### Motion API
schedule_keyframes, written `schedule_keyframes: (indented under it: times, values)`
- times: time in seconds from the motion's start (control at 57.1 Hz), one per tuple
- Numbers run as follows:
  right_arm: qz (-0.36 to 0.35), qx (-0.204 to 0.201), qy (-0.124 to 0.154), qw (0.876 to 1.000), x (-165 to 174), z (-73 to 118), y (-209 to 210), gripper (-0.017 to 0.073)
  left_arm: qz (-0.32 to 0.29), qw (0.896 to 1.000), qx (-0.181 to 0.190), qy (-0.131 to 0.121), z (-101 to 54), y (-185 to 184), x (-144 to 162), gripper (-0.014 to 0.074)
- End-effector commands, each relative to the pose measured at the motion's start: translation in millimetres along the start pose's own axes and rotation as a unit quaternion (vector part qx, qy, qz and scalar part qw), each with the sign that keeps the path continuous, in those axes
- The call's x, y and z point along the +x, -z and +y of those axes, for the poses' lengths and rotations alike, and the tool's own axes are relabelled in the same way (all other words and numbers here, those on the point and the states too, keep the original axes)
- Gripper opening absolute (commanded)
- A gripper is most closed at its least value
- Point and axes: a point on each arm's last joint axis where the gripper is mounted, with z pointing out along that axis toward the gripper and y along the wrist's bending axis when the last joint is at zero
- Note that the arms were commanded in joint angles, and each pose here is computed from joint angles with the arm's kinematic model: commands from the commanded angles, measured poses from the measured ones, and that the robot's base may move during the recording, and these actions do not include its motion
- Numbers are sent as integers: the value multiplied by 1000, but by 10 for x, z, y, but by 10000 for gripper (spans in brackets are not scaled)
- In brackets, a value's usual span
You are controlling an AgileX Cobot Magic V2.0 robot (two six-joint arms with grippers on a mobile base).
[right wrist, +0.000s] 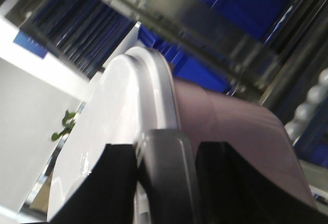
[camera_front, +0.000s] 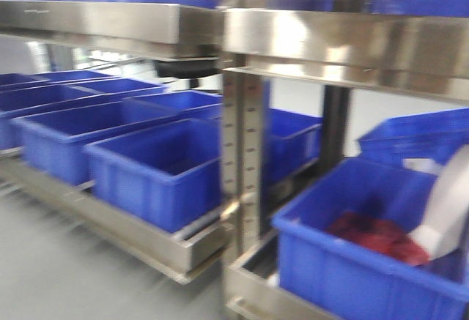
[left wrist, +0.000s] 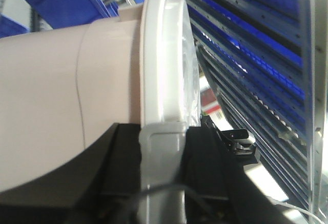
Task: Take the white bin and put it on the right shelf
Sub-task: 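Carry the bin with both grippers toward the steel rack of blue crates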
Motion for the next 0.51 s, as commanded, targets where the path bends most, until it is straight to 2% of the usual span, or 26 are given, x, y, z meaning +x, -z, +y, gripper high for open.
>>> schedule_keyframes:
  times: [0.0, 0.49]
  values:
    - [20, -99, -8, 995, 35, 367, 44, 69, 55, 984, 166, -27, -602, 26, 125, -126]
    - [20, -99, -8, 995, 35, 367, 44, 69, 55, 984, 166, -27, -602, 26, 125, -126]
